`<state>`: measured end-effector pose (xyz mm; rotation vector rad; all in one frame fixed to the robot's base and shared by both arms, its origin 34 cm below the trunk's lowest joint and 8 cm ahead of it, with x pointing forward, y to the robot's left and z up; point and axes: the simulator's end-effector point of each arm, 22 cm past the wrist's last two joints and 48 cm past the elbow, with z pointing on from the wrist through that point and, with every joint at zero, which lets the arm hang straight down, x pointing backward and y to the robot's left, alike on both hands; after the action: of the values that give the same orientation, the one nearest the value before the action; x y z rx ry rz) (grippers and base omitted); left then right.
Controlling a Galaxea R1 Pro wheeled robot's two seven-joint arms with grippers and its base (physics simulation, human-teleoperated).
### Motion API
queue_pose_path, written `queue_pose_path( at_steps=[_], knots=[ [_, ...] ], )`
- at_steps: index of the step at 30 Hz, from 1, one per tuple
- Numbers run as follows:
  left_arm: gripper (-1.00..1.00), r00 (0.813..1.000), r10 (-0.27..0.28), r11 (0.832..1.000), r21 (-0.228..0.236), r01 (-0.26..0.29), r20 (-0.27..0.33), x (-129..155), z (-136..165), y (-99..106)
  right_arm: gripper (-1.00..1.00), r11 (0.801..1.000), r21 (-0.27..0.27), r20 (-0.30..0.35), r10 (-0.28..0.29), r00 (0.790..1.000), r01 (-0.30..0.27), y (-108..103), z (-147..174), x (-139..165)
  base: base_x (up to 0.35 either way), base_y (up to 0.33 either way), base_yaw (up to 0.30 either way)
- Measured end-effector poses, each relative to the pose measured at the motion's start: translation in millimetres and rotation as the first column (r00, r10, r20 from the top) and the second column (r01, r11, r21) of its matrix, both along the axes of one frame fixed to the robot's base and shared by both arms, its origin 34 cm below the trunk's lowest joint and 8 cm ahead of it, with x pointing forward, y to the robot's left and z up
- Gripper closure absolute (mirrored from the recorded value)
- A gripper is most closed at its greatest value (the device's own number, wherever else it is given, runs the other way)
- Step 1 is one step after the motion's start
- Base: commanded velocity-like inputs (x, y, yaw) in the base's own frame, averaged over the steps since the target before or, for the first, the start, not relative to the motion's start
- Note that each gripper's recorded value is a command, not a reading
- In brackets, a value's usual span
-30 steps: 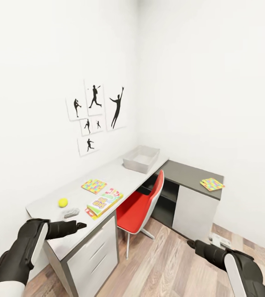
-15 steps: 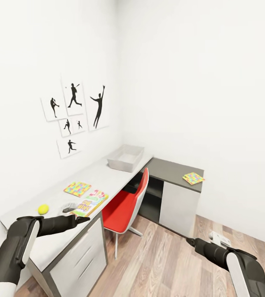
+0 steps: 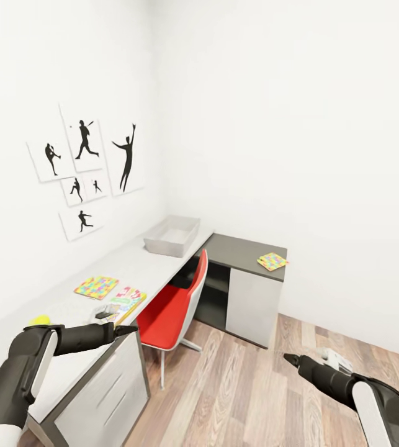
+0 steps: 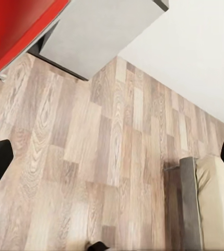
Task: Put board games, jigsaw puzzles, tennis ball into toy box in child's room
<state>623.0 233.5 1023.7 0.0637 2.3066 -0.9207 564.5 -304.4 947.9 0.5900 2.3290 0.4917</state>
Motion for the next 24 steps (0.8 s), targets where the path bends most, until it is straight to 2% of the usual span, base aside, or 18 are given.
queue_pose_path(
  at_steps=[4, 8, 24],
  knots=[
    [-1.0, 1.0, 0.001, 1.0, -0.002, -0.001, -0.004, 0.1, -2.1, 0.4, -1.0, 0.998, 0.036, 0.007, -0.059, 0.998, 0.058, -20.1, 1.0, -1.8, 0.0, 0.0, -0.214],
    [-1.0, 1.0, -0.002, 1.0, -0.003, 0.002, -0.007, 0.1, -3.8, -0.7, -1.0, 0.995, 0.06, 0.01, -0.084, 0.996, 0.083, -27.1, 1.2, -2.4, 0.0, 0.0, -0.23],
    [-1.0, 1.0, -0.006, 1.0, -0.005, 0.006, -0.018, 0.2, -10.3, -2.7, -1.0, 0.991, 0.081, -0.008, -0.108, 0.994, 0.109, -33.8, -8.0, -5.6, 0.0, 0.0, -0.248]
  ],
)
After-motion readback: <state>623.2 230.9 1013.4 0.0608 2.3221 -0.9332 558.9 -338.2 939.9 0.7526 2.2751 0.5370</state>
